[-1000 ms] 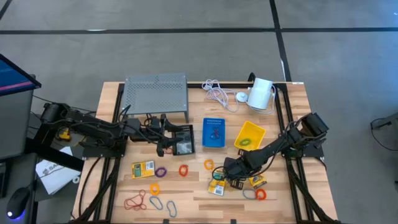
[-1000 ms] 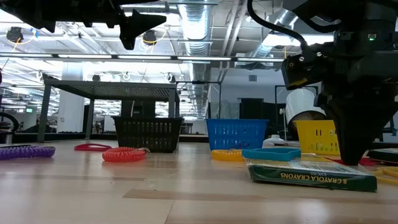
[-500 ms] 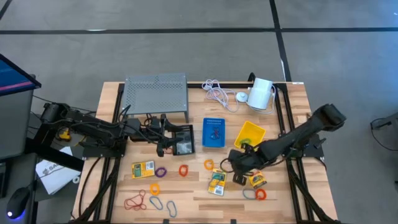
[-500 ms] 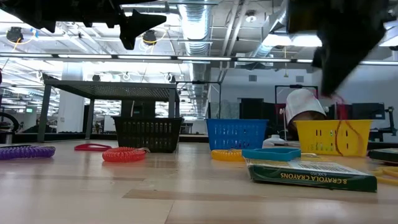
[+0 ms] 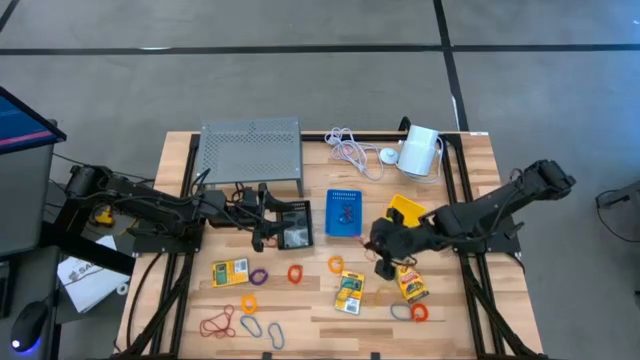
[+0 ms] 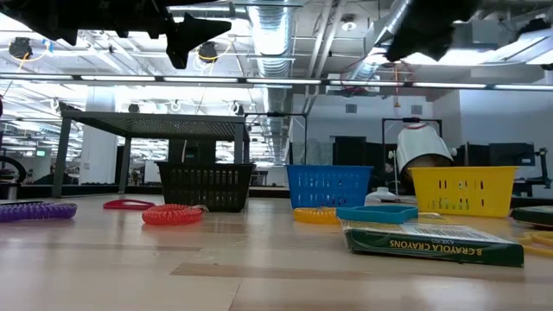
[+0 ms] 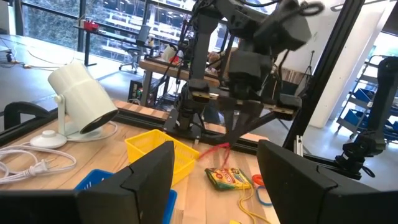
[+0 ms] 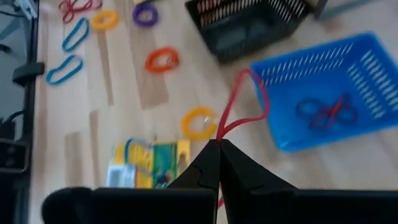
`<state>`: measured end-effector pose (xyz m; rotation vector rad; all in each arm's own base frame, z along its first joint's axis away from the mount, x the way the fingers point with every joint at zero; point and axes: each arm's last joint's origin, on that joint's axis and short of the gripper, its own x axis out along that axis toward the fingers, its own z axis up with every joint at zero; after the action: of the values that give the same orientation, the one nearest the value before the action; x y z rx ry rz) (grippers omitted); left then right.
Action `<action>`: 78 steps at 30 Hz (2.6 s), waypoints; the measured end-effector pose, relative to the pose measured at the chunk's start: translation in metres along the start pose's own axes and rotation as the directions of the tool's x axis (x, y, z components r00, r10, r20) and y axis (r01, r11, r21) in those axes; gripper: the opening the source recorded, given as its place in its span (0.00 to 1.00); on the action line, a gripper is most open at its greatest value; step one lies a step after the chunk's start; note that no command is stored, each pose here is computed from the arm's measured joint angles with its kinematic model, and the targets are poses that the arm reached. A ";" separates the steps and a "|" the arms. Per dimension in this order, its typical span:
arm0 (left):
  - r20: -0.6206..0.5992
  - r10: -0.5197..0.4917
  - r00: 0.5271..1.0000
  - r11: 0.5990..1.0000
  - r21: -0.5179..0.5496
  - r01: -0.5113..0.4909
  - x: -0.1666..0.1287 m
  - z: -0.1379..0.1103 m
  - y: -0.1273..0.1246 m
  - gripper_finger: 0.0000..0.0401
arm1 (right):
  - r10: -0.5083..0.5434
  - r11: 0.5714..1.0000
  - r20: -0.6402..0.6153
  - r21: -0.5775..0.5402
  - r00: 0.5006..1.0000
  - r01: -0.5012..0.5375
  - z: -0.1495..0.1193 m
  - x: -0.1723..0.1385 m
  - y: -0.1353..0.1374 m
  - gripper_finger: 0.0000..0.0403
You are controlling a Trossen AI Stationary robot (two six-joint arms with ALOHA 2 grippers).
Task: Pick & Place Office Desk Supplies
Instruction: Put the red rubber band into the blue basket
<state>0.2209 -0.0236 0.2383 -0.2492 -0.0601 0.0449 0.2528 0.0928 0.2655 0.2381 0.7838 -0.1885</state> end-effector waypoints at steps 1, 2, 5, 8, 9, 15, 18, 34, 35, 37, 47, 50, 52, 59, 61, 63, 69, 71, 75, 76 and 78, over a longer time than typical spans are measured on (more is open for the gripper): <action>0.000 0.000 1.000 1.000 0.000 0.000 0.000 0.000 0.000 0.57 | -0.002 1.000 0.019 -0.006 1.000 0.002 0.004 0.003 -0.002 0.00; 0.000 0.000 1.000 1.000 0.000 0.000 0.000 0.000 0.000 0.57 | -0.010 1.000 0.029 -0.013 1.000 0.010 0.007 0.005 -0.006 0.00; 0.000 0.002 1.000 1.000 0.000 -0.002 0.000 0.000 0.000 0.57 | -0.040 0.999 0.059 -0.020 0.997 0.042 0.017 0.009 -0.019 0.00; 0.000 0.002 1.000 1.000 0.000 -0.002 0.000 0.000 0.000 0.57 | -0.080 0.996 0.072 -0.024 0.994 0.082 0.025 0.012 -0.033 0.00; -0.001 0.002 1.000 1.000 0.000 -0.002 0.000 0.000 0.000 0.57 | -0.089 0.996 0.080 -0.020 0.993 0.091 0.028 0.013 -0.038 0.00; -0.001 0.002 1.000 1.000 0.001 -0.002 0.000 0.000 0.000 0.57 | -0.112 0.994 0.104 -0.003 0.988 0.113 0.042 0.019 -0.062 0.00; -0.001 0.002 1.000 1.000 0.000 -0.002 0.000 0.000 0.000 0.57 | -0.135 0.991 0.131 0.020 0.982 0.134 0.049 0.020 -0.073 0.00; -0.005 0.002 1.000 1.000 0.001 -0.002 0.000 0.000 0.001 0.57 | -0.072 0.997 0.011 0.017 0.997 0.072 0.046 0.089 -0.092 0.00; -0.007 0.003 1.000 1.000 0.002 -0.003 0.000 -0.001 0.001 0.57 | -0.077 0.997 -0.009 0.014 0.997 0.077 0.043 0.094 -0.092 0.00; -0.008 0.003 1.000 1.000 0.002 -0.003 0.000 -0.001 0.001 0.57 | -0.083 0.996 -0.031 0.012 0.996 0.083 0.040 0.102 -0.093 0.00; -0.026 0.008 1.000 1.000 0.006 -0.008 0.000 -0.003 0.001 0.57 | -0.120 0.992 -0.125 0.009 0.985 0.122 0.029 0.115 -0.100 0.00; -0.031 0.010 0.999 1.000 0.006 -0.010 0.000 -0.003 0.001 0.57 | -0.122 0.992 -0.127 0.010 0.984 0.124 0.030 0.113 -0.101 0.00; -0.031 0.012 0.999 1.000 0.006 -0.012 0.000 -0.003 0.001 0.57 | -0.128 0.991 -0.145 0.010 0.981 0.131 0.028 0.112 -0.102 0.00; -0.031 0.012 0.999 1.000 0.017 -0.012 0.000 -0.003 0.001 0.57 | -0.139 0.989 -0.165 0.019 0.976 0.144 0.027 0.112 -0.105 0.00; -0.029 0.012 1.000 0.999 0.038 -0.010 0.000 -0.003 0.001 0.57 | -0.138 0.990 -0.165 0.018 0.977 0.143 0.027 0.112 -0.104 0.00; -0.023 0.010 1.000 0.999 0.051 -0.009 0.000 -0.002 0.001 0.57 | -0.138 0.990 -0.165 0.018 0.977 0.143 0.027 0.112 -0.104 0.00; -0.019 0.009 1.000 0.999 0.053 -0.008 0.000 -0.002 0.001 0.57 | -0.135 0.989 -0.166 0.030 0.977 0.142 0.027 0.112 -0.104 0.00; -0.019 0.009 1.000 0.999 0.053 -0.008 0.000 -0.002 0.001 0.57 | -0.135 0.989 -0.165 0.044 0.977 0.144 0.027 0.112 -0.104 0.00; -0.019 0.009 1.000 0.999 0.054 -0.008 0.000 -0.002 0.001 0.57 | -0.135 0.989 -0.166 0.040 0.977 0.143 0.027 0.112 -0.104 0.01; -0.019 0.009 1.000 0.999 0.054 -0.008 0.000 -0.002 0.001 0.57 | -0.135 0.989 -0.167 0.043 0.977 0.145 0.027 0.112 -0.104 0.02; -0.019 0.009 1.000 0.999 0.054 -0.008 0.000 -0.002 0.001 0.57 | -0.137 0.988 -0.170 0.044 0.976 0.146 0.026 0.112 -0.105 0.04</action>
<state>0.2211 -0.0231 0.2362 -0.1964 -0.0382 0.0520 0.3215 -0.0236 0.1887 0.2538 0.9633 -0.3288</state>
